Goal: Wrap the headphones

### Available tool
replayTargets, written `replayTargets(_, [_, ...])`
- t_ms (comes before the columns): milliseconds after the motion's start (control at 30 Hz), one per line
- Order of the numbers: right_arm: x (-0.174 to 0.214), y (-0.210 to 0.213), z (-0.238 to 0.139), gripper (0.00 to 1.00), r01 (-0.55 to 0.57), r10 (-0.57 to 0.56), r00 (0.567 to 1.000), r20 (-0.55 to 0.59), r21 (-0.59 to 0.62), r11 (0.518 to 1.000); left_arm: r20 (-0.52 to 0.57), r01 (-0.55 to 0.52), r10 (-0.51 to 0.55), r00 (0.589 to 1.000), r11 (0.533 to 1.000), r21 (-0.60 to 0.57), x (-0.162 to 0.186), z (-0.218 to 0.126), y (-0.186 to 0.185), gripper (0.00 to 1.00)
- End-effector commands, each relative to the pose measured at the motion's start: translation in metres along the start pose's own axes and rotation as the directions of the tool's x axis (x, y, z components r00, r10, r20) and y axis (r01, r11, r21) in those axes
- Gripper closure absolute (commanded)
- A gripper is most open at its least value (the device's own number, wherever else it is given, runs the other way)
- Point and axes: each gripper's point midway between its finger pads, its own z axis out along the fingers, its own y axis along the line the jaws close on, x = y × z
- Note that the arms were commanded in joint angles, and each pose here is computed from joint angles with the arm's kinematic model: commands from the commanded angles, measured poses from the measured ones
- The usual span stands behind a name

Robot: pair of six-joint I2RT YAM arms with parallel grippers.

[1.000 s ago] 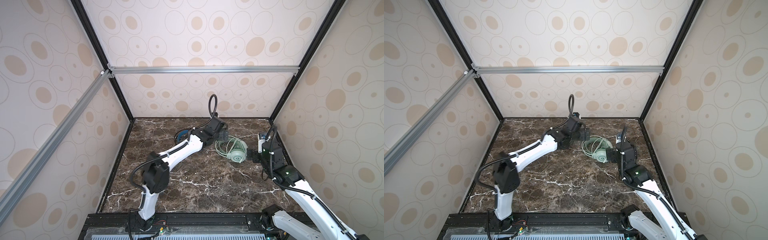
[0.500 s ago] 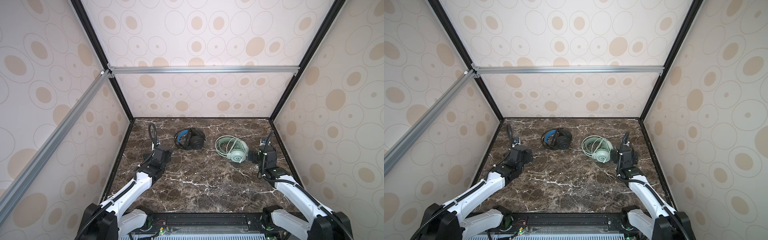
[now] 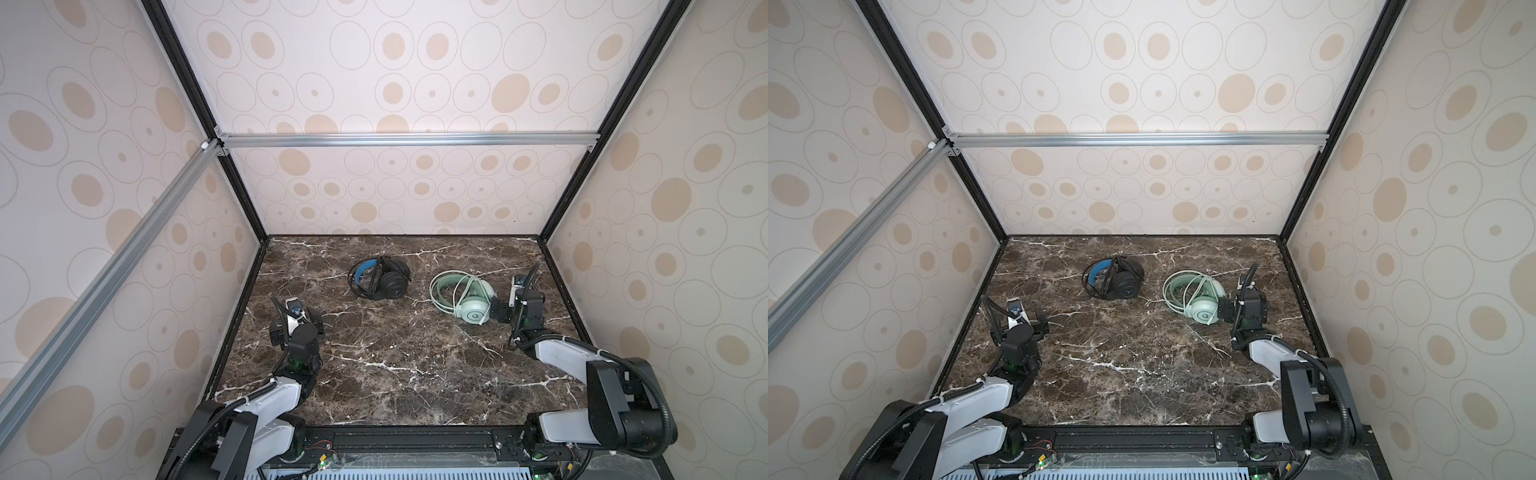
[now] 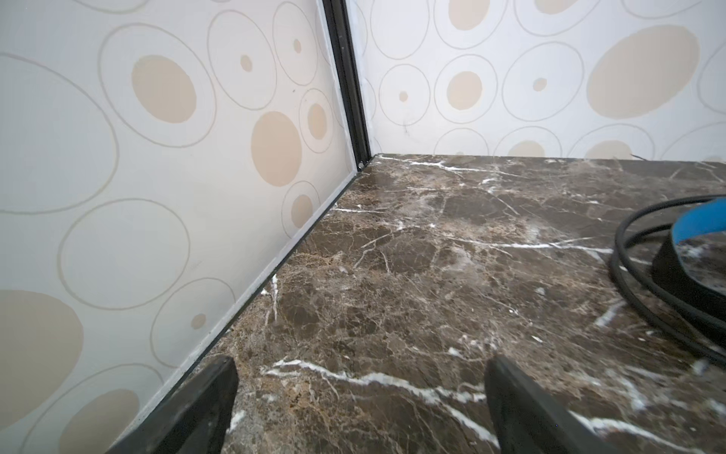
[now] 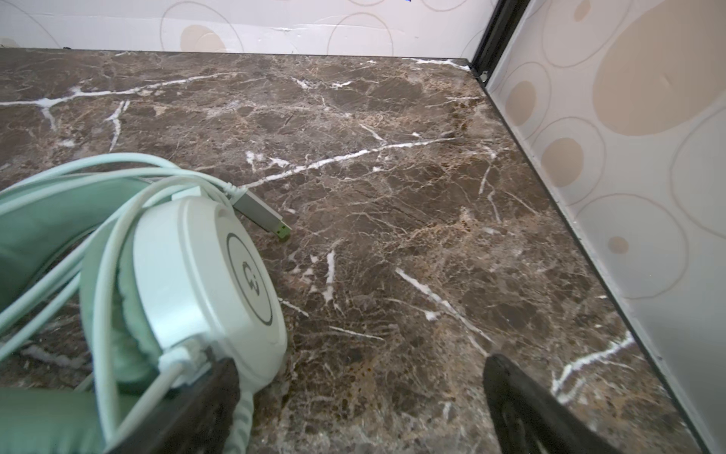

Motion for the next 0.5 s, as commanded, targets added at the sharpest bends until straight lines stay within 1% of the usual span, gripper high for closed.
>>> replayTargets(0, [-0.012,0.006,0.011,0.0,-0.013,0.015,0.998,0.054,-0.038,0.999,0.14,0.07,-0.079,0.987,0.995,0.067,-0.034,0.009,-0.009,0.02])
replayTargets(100, [-0.008,0.008,0.017,0.0,-0.007,0.009,0.999,0.047,-0.041,0.999,0.129,0.047,-0.062,0.99,0.992,0.116,-0.026,0.023,-0.023,0.02])
replayTargets(133, [-0.007,0.011,0.019,0.0,-0.002,0.004,0.999,0.049,-0.053,0.999,0.132,0.038,-0.05,0.99,0.995,0.09,-0.027,0.028,-0.02,0.02])
replayTargets(200, [-0.006,0.014,0.022,0.0,0.01,-0.006,0.998,0.055,-0.069,0.998,0.122,0.061,-0.069,0.99,0.996,0.072,-0.025,0.037,-0.014,0.02])
replayTargets(233, [-0.006,0.014,0.021,0.0,0.009,-0.006,0.999,0.05,-0.071,0.997,0.111,0.057,-0.067,0.992,0.995,0.086,-0.019,0.039,-0.016,0.02])
replayTargets(300, [-0.005,0.015,0.021,0.0,0.009,-0.006,0.999,0.049,-0.074,0.997,0.129,0.057,-0.075,0.989,0.989,0.14,-0.017,0.038,-0.022,0.02])
replayTargets(367, [-0.005,0.015,0.021,0.0,0.008,-0.005,0.999,0.046,-0.076,0.997,0.116,0.029,-0.051,0.992,0.982,0.188,-0.014,0.042,-0.033,0.02])
replayTargets(467, [-0.004,0.02,0.022,0.0,0.026,-0.022,0.999,0.042,-0.106,0.994,0.118,0.036,-0.062,0.991,0.977,0.212,-0.007,0.045,-0.033,0.02])
